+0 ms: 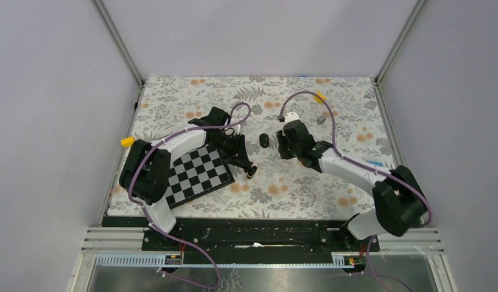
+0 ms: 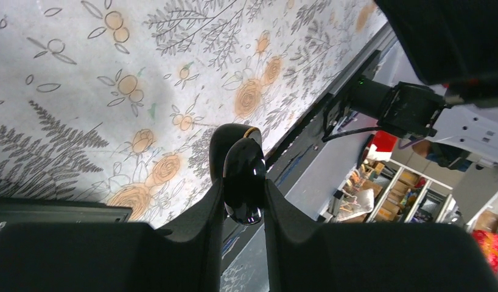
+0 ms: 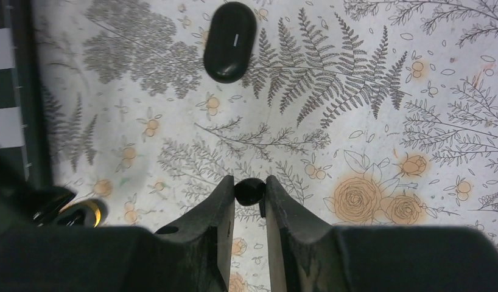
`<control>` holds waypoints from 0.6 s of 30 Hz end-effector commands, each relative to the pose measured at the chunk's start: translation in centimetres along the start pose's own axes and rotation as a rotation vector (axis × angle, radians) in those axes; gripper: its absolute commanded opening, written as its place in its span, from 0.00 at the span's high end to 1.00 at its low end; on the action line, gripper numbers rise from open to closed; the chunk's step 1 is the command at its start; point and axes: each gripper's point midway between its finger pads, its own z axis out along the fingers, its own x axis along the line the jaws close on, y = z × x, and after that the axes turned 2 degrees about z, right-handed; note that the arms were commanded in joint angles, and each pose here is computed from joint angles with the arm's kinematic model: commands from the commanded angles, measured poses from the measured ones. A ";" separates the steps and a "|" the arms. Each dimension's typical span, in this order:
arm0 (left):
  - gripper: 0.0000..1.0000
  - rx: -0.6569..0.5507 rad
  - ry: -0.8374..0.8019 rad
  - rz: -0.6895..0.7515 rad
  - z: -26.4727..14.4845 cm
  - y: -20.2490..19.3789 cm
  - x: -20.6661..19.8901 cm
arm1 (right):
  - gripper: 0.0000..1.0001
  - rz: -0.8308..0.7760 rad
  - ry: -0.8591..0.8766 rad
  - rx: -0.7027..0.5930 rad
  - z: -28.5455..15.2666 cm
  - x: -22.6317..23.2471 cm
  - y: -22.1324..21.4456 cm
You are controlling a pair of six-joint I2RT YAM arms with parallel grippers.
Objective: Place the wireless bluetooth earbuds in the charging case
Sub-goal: Pick up the right earbud from the center of the board, then insert the right earbud into the right side groove of the charging case.
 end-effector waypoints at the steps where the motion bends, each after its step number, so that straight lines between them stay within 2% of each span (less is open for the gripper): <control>1: 1.00 -0.046 -0.108 0.010 -0.2 2.3 -2.9 | 0.77 0.039 0.169 -0.225 -2.9 2.4 3.3; 9: 1.00 -0.047 -0.230 -0.028 -0.3 3.4 -6.0 | 0.77 0.087 0.426 -0.471 -8.0 5.9 6.6; 18: 1.00 -0.040 -0.251 -0.063 -0.5 3.6 -6.7 | 0.78 0.091 0.578 -0.551 -10.2 9.3 7.6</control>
